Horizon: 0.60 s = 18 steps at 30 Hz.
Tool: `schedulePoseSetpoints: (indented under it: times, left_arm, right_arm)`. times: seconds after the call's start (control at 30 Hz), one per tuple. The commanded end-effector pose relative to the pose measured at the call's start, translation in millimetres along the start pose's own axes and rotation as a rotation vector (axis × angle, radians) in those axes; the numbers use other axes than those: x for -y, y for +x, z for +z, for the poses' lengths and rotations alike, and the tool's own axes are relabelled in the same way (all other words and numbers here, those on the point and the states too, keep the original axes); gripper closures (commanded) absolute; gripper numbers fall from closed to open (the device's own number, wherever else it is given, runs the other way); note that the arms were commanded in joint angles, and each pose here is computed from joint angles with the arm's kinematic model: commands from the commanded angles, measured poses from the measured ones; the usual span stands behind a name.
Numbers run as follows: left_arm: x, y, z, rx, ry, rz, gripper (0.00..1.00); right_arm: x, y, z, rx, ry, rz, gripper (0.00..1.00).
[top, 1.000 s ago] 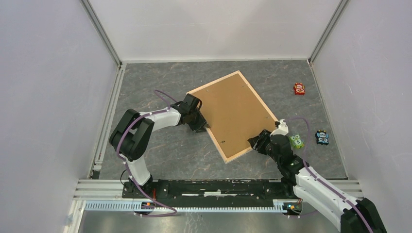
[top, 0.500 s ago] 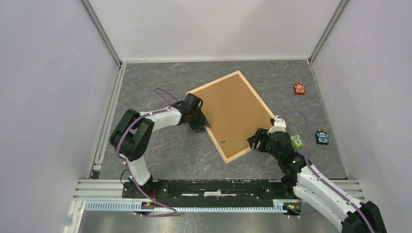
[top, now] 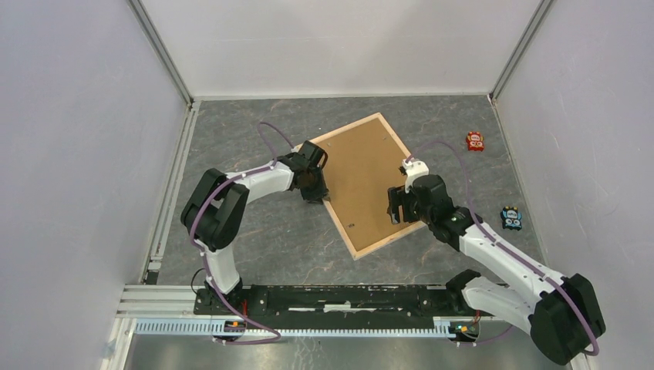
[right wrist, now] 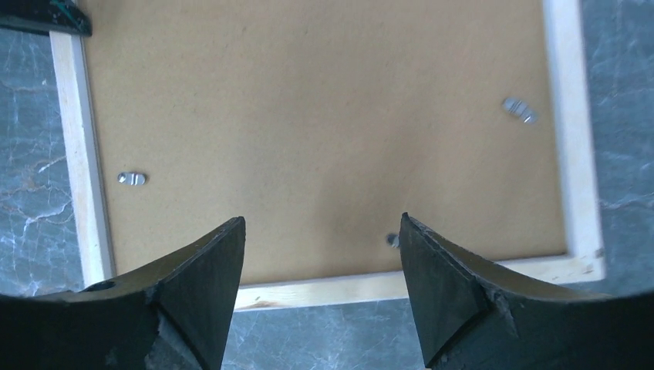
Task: Put the photo into the frame
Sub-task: Install the photo frame at the center of the board.
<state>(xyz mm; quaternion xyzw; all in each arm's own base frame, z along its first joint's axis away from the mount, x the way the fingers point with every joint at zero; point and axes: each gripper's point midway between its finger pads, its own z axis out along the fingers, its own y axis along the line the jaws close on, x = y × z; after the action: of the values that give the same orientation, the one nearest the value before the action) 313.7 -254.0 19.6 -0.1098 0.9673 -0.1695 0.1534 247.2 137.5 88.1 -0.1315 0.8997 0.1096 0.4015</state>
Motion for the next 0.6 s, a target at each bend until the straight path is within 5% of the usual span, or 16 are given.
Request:
schedulePoseSetpoints:
  times: [0.0,0.2,0.57]
  left_arm:
    - [-86.6,15.7,-7.0,-0.086,-0.261,0.219,0.81]
    - [-90.2,26.0,-17.5,-0.151,-0.182,0.362,0.91]
    - [-151.4,-5.7,-54.0,-0.022,-0.481,0.565,0.98]
  right_arm:
    - [4.0,-28.3,-0.9,0.045,0.033,-0.072,0.21]
    - [-37.5,-8.4,15.1,0.012,-0.196,-0.057,0.19]
    - [46.5,-26.9,24.0,-0.084,0.23,-0.073,0.16]
